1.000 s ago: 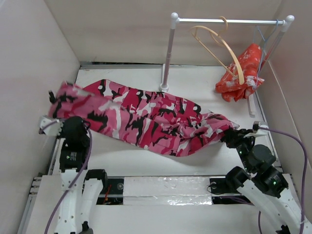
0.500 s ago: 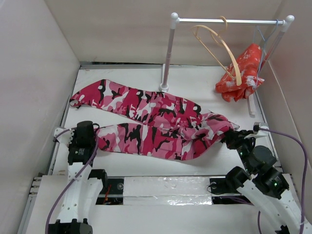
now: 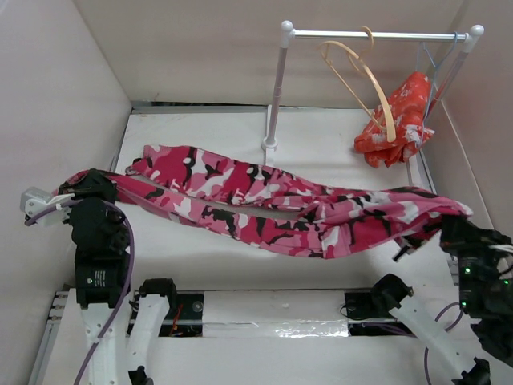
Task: Place the trousers on the hanger
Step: Flatten out the trousers at the center of the board.
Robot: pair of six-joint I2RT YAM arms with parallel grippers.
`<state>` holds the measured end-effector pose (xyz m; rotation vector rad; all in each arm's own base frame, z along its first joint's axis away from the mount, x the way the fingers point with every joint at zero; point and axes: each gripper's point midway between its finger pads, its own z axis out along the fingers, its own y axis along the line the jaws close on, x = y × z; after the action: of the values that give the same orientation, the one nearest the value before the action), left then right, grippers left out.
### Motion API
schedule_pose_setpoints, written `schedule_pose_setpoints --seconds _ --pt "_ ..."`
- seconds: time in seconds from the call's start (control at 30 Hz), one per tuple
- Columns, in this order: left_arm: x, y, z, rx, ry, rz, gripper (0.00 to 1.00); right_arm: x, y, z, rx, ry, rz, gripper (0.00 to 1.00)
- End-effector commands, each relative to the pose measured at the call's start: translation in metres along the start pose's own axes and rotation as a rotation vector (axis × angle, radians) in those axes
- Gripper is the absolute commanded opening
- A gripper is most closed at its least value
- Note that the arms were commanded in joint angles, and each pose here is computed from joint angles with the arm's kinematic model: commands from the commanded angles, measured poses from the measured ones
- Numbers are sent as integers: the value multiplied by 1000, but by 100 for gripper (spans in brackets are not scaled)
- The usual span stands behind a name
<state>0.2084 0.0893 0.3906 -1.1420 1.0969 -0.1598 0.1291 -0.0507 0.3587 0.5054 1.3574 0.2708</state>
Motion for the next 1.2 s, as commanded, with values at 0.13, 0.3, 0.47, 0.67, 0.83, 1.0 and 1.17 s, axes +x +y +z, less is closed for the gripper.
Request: schedule_pose_setpoints --seconds 0.13,0.3,0.47,0.67,0.83,1.0,1.17 --pt "25 4 -2 62 69 44 0 -18 -70 -21 267 -72 93 0" --pt "52 21 2 63 107 62 0 16 -65 -22 153 44 210 2" --pt "79 21 22 47 140 85 0 33 -67 -25 137 127 202 3" --pt "125 22 72 -101 231 246 0 34 -80 -26 224 169 114 3" --pt "112 14 89 -160 207 296 0 23 -52 -18 61 164 136 0" --pt "71 -35 77 -10 138 200 0 22 11 9 -56 187 103 0" --pt "35 -53 55 42 84 121 0 44 100 60 -5 149 -109 0"
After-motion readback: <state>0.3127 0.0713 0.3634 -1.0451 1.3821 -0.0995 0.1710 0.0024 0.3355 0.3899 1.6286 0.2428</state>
